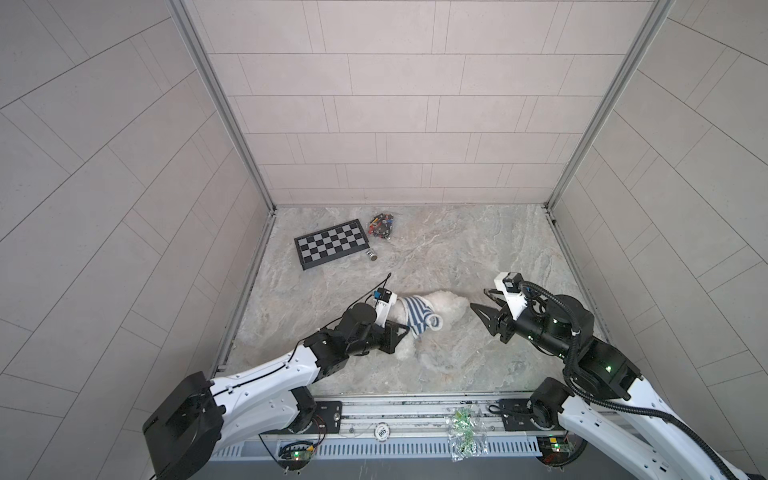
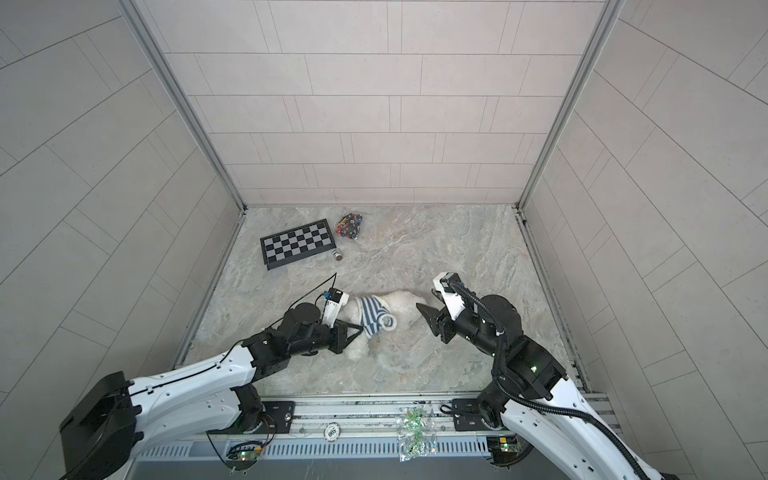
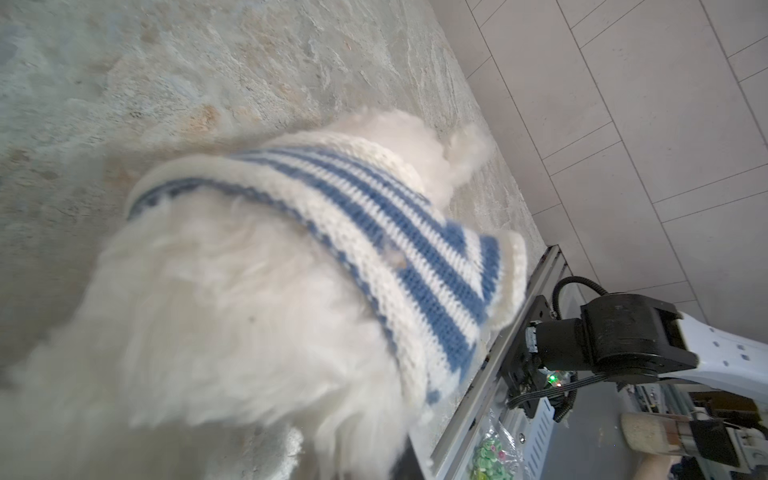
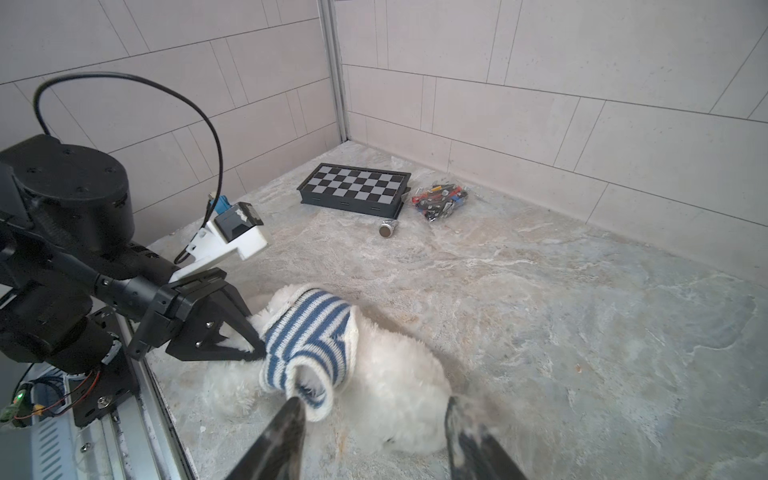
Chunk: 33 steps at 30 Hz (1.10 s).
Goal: Dress the teddy bear
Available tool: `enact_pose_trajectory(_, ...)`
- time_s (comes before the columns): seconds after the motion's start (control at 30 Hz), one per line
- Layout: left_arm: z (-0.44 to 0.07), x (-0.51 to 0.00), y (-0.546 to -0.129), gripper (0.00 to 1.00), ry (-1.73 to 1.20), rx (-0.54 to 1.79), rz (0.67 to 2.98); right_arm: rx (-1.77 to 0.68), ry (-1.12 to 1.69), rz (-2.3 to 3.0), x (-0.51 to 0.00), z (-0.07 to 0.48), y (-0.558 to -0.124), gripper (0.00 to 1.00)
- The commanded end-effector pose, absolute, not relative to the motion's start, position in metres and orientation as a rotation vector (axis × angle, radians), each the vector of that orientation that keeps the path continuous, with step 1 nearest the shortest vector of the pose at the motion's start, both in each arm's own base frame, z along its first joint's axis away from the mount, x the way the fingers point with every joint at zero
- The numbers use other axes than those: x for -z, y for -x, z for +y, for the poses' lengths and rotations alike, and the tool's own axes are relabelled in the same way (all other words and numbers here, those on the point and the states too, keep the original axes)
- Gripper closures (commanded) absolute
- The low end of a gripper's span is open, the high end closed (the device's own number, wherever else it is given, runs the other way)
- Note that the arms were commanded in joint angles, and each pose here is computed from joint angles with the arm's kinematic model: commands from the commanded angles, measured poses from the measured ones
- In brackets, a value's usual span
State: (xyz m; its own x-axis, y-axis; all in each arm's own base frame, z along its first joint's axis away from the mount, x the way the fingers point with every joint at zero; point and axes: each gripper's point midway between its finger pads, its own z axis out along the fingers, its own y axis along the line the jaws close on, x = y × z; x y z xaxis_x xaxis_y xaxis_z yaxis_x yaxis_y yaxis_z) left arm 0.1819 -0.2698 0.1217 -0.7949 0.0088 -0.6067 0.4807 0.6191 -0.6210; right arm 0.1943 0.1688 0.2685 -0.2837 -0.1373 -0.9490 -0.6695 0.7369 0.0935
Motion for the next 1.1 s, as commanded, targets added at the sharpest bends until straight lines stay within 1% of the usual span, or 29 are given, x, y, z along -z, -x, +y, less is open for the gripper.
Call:
enact_pose_trajectory(0.0, -0.279, -0.14, -0.183, 1.0, -0.371, 1.201, 2.219, -0.665, 0.702, 1.81, -0.261, 0.184, -0.183, 0.53)
enact_pose_trajectory(0.07, -0.279, -0.139, -0.183, 1.0, -0.372, 1.2, 2.219, -0.684, 0.742, 1.811, -0.254, 0.194, -0.178, 0.65)
enact_pose_trajectory(0.17, -0.277, -0.134, -0.183, 1.0, -0.374, 1.18, 2.232, -0.637, 0.783, 1.83, -0.241, 0.204, -0.18, 0.77)
enact_pose_trajectory(0.23, -0.276, -0.131, -0.182, 1.0, -0.377, 1.18, 2.233, -0.614, 0.809, 1.854, -0.232, 0.213, -0.183, 0.83)
enact_pose_trajectory(0.47, -0.271, -0.119, -0.176, 1.0, -0.397, 1.17, 2.248, -0.578, 0.828, 1.951, -0.202, 0.24, -0.208, 0.93)
enact_pose_trajectory(0.67, -0.273, -0.119, -0.175, 1.0, -0.4, 1.186, 2.236, -0.601, 0.892, 1.991, -0.181, 0.259, -0.213, 0.98)
enact_pose_trajectory(0.97, -0.275, -0.123, -0.175, 1.0, -0.416, 1.194, 2.224, -0.593, 0.918, 2.036, -0.161, 0.266, -0.212, 0.97)
enact_pose_trajectory(1.07, -0.276, -0.122, -0.175, 1.0, -0.424, 1.196, 2.227, -0.592, 0.913, 2.039, -0.158, 0.269, -0.216, 0.93)
